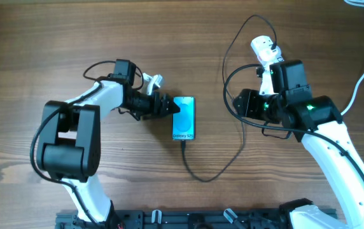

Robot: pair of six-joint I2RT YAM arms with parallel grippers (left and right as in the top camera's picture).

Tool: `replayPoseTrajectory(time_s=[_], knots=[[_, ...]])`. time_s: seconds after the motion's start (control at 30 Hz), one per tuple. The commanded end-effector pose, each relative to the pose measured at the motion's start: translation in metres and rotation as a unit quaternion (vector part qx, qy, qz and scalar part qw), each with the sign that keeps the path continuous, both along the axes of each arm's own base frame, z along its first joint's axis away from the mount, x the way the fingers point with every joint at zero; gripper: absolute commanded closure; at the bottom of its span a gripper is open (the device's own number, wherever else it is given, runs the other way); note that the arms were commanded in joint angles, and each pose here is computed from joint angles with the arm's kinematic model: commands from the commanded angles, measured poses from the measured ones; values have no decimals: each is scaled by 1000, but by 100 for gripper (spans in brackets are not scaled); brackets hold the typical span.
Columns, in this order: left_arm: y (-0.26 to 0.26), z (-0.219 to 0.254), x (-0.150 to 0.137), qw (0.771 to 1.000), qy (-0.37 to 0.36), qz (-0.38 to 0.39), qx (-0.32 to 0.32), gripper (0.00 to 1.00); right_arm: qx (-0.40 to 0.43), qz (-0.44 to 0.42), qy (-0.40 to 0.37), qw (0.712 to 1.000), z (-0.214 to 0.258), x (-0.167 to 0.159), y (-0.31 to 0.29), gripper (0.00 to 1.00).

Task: Plug charger to phone and switch on socket
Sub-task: 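Lay the phone flat on the table with the left gripper and release, then move the right gripper onto the power strip's rocker switch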

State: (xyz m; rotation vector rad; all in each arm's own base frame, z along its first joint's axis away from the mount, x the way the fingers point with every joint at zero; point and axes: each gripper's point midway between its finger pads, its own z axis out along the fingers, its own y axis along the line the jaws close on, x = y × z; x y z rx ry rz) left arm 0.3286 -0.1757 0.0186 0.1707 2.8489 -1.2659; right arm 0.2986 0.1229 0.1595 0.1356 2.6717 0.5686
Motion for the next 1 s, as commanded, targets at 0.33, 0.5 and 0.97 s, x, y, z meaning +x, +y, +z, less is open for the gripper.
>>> replayPoseTrajectory(time_s=[0.33,0.5,0.97], knots=[[72,82,18,979,-120,83,140,0,-61,-218,-6,974,-2,21,-57,96],[88,144,7,958,-193,129,170,0,-61,-273,-9,960,-2,32,-91,95],[91,210,-20,934,-284,147,156,0,-82,-285,3,955,-21,104,-158,95]])
